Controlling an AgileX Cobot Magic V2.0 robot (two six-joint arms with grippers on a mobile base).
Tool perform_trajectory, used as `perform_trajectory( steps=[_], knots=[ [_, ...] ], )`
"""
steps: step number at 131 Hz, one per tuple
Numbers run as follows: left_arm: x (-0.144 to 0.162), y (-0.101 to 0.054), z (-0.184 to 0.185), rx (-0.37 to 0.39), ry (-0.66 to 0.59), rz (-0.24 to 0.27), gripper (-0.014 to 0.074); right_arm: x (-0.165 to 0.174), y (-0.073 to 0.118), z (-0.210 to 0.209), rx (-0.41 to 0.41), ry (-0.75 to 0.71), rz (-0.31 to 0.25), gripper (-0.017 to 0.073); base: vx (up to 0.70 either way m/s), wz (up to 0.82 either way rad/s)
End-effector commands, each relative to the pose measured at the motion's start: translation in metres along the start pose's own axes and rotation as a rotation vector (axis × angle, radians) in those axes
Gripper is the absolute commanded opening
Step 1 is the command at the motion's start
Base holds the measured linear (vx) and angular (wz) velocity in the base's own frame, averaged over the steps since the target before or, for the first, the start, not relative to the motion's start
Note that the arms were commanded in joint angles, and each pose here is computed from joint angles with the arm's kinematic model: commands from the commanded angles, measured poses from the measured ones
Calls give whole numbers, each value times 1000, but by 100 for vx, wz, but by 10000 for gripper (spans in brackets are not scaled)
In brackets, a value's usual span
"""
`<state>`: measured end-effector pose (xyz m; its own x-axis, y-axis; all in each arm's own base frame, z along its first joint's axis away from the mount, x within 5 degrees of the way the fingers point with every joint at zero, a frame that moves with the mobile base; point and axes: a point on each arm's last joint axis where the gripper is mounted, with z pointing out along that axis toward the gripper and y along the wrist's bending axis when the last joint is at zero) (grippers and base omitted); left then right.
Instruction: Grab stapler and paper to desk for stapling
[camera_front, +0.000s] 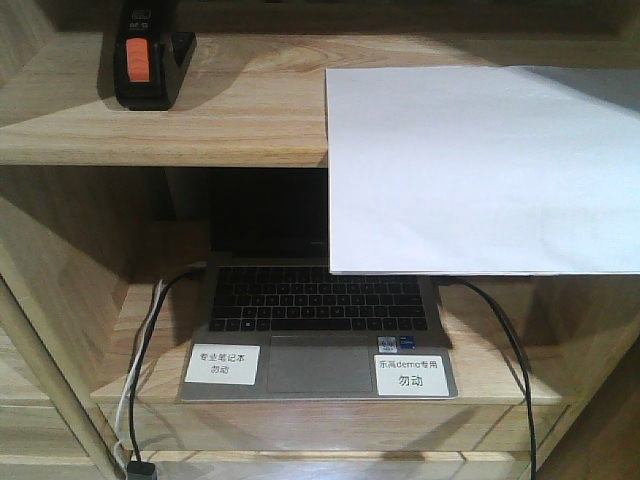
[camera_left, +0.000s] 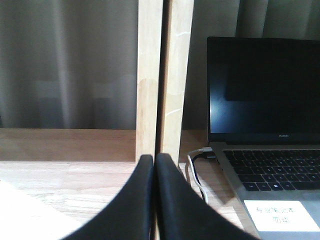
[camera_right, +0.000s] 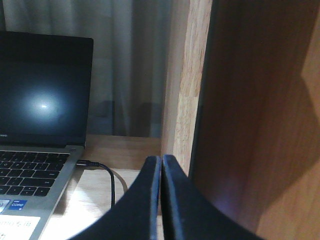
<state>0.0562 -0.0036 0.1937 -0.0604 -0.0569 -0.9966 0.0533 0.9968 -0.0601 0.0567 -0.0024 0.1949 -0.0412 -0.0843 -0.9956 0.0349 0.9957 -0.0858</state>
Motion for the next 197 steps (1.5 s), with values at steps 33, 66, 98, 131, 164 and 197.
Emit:
perform_trajectory(
  steps=[33, 66, 98, 131, 164, 197],
  knots=[
    [-4, 1, -1, -5, -77, -19, -6, -5, 0, -1, 8, -74, -4, -7, 0, 0],
    [-4, 1, -1, -5, -77, -19, -6, -5, 0, -1, 8, -74, -4, -7, 0, 0],
    [-4, 1, -1, -5, -77, -19, -6, -5, 0, -1, 8, -74, -4, -7, 0, 0],
    [-4, 1, -1, -5, -78, -19, -6, -5, 0, -1, 9, -78, -11, -7, 0, 0],
    [-8, 1, -1, -6, -127, -20, -6, -13, -1, -2, 11, -160, -13, -7, 0, 0],
    [-45, 2, -13, -15, -514, -20, -6, -41, -2, -10, 22, -446, -13, -7, 0, 0]
  ],
)
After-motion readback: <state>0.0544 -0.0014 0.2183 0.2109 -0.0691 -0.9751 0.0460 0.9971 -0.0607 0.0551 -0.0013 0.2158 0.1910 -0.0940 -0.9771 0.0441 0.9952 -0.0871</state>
